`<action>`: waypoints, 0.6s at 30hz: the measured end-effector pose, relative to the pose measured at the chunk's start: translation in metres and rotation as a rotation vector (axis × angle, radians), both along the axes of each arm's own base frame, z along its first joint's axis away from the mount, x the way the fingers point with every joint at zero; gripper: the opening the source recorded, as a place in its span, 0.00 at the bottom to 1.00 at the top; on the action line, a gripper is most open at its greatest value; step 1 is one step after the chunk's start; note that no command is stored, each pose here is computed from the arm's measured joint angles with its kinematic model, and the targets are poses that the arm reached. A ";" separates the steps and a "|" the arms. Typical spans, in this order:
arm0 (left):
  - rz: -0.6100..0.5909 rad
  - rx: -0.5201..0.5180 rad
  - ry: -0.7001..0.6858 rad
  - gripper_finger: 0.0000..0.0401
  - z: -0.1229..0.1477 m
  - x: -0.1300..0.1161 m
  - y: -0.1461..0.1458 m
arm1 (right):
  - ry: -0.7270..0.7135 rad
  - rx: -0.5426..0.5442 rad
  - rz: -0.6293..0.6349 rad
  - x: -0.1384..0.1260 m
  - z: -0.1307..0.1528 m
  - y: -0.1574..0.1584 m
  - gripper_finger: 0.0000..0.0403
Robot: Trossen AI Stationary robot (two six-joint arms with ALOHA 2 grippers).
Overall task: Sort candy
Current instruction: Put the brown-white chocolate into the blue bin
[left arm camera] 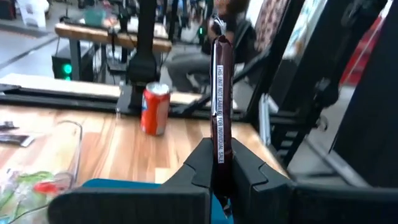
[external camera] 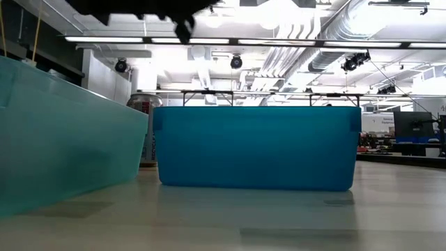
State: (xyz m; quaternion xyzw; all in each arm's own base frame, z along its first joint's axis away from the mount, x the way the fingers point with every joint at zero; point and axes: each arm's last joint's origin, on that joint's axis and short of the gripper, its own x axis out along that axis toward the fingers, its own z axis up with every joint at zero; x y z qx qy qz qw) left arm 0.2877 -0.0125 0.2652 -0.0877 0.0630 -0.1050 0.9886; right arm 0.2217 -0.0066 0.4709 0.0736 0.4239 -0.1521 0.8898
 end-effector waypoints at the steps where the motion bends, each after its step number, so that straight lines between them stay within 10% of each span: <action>1: -0.001 0.012 0.018 0.01 -0.004 0.008 0.000 | -0.009 -0.010 -0.020 -0.006 0.003 -0.001 0.62; 9: 0.046 0.021 0.186 0.03 -0.052 0.059 0.000 | -0.042 -0.024 -0.142 -0.041 0.005 -0.003 0.62; 18: 0.113 -0.055 0.332 0.07 -0.093 0.072 0.000 | -0.076 0.080 -0.151 -0.049 -0.086 0.000 0.62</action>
